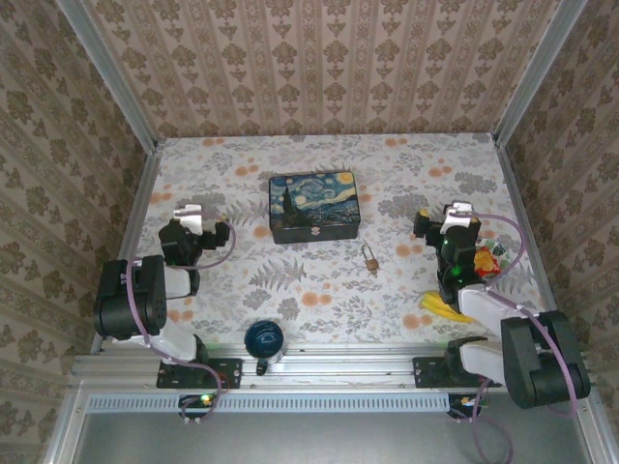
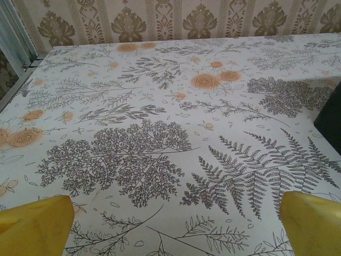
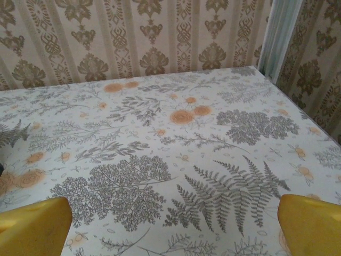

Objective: Unlock a padlock with a key

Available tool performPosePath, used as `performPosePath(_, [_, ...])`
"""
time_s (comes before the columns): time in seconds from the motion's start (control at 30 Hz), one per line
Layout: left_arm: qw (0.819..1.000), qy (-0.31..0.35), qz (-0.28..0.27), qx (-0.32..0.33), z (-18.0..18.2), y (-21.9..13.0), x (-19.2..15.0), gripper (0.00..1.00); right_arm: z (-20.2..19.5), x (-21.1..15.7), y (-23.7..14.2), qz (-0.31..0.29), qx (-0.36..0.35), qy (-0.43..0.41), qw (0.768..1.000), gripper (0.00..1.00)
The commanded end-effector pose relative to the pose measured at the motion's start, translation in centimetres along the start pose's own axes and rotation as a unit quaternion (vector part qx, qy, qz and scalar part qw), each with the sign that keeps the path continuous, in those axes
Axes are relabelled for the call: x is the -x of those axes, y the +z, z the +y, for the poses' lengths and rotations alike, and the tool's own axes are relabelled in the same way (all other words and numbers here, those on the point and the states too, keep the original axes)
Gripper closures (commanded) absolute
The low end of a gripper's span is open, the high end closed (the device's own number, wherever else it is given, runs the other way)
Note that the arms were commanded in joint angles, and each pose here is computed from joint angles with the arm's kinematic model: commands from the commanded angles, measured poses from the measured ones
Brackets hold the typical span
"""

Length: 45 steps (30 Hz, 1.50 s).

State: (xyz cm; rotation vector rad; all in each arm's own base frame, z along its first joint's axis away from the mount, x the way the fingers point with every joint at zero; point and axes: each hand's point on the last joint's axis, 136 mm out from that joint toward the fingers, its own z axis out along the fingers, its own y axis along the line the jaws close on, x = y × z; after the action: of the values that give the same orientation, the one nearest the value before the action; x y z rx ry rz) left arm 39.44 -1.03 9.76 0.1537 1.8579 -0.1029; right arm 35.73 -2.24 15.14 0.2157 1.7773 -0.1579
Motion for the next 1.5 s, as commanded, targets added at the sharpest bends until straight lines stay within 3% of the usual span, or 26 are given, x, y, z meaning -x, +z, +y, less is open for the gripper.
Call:
performPosePath(0.0, [1.0,0.01,-0.001,-0.01,-0.4,0.0,0.2,0.0,0.1,1.6,0.2,-0.032,0.012,-0.002,0.999,0.0])
performPosePath(0.2, [1.0,0.011,-0.001,-0.01,-0.5,0.0,0.3,0.0,-0.3,1.5,-0.1,-0.039,0.031,0.013,0.999,0.0])
performPosePath(0.4, [1.0,0.011,-0.001,-0.011,-0.5,0.0,0.2,0.0,1.0,-1.1,0.1,-0.017,0.071,0.005,0.997,0.0])
performPosePath(0.63, [1.0,0.011,-0.001,-0.011,-0.5,0.0,0.3,0.0,0.3,-1.9,1.8,-0.007,0.056,0.014,0.998,0.0])
performPosePath(0.8, [1.0,0.012,-0.001,-0.011,-0.5,0.1,0.3,0.0,0.3,-4.1,3.7,0.032,0.051,0.017,0.998,0.0])
performPosePath(0.9, [1.0,0.012,0.0,-0.011,-0.5,0.1,0.2,0.0,0.6,-4.1,4.5,0.047,0.052,0.012,0.997,0.0])
performPosePath(1.1, [1.0,0.014,0.001,-0.011,-0.5,0.1,0.2,0.0,3.8,-4.6,4.5,0.072,0.142,-0.022,0.987,0.0])
performPosePath(1.47, [1.0,0.024,0.004,-0.016,-1.0,0.3,0.3,0.0,3.9,-4.4,4.4,0.068,0.146,-0.024,0.987,0.0])
